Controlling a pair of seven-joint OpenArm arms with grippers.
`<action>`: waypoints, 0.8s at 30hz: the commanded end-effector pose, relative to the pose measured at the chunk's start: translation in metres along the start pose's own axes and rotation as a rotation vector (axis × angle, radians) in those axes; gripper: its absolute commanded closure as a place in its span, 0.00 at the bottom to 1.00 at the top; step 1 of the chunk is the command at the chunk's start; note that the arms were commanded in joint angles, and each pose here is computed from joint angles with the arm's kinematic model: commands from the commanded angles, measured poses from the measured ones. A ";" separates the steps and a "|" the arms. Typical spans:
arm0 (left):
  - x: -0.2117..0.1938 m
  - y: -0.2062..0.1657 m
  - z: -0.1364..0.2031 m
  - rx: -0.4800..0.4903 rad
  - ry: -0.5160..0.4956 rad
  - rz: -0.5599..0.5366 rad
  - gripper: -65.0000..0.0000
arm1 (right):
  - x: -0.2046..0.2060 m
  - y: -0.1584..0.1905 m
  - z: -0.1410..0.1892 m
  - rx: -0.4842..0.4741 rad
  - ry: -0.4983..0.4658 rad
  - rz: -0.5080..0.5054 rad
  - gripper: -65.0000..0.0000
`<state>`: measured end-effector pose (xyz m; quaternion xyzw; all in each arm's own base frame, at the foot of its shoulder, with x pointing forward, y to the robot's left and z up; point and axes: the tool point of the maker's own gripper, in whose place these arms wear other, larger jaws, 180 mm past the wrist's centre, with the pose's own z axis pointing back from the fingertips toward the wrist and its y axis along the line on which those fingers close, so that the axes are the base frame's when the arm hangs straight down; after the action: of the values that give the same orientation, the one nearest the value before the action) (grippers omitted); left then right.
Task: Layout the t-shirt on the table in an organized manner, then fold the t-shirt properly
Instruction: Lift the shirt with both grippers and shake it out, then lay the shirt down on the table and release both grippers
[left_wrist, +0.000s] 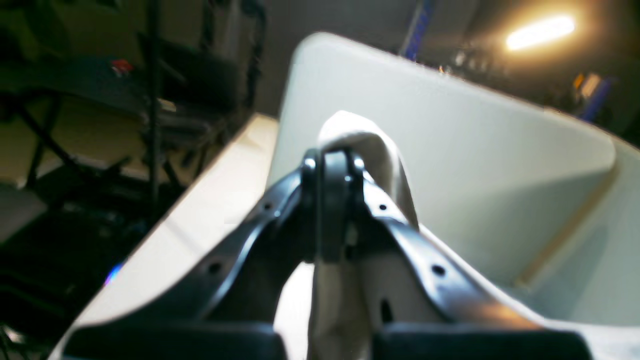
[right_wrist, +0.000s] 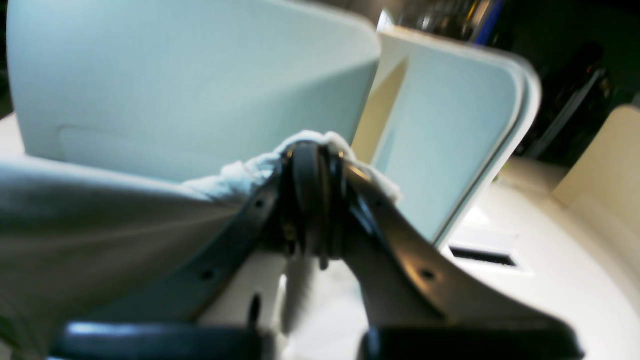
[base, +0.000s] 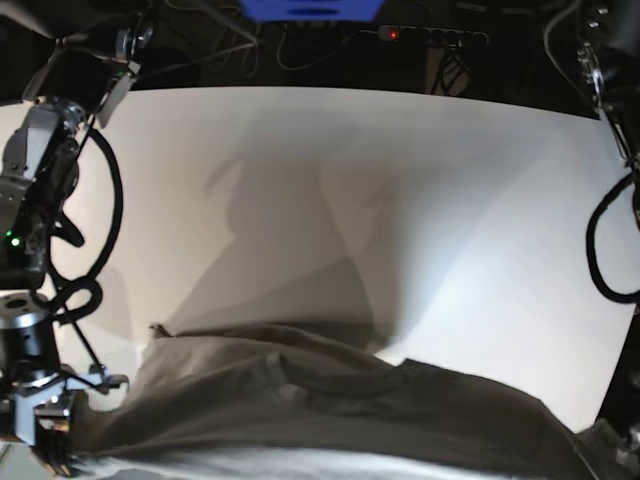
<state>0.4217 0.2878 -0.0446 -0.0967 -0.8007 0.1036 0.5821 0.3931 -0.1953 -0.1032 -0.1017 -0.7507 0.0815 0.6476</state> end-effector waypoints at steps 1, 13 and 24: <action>0.043 -0.002 -0.006 -0.018 -0.113 -0.042 1.00 | 0.013 0.007 0.003 0.013 -0.053 -0.018 1.00; 0.091 -0.057 -0.087 -0.133 -0.179 -0.007 1.00 | -0.058 0.114 0.061 0.209 0.148 -0.206 1.00; -0.022 -0.195 -0.145 -0.297 0.070 0.231 1.00 | -0.101 0.176 0.129 0.304 0.341 -0.346 1.00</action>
<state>0.5643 0.1014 -0.0030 -0.2714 -0.7436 0.0541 0.6087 0.2817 -0.0511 -0.2834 0.1066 -0.5869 0.0697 0.7996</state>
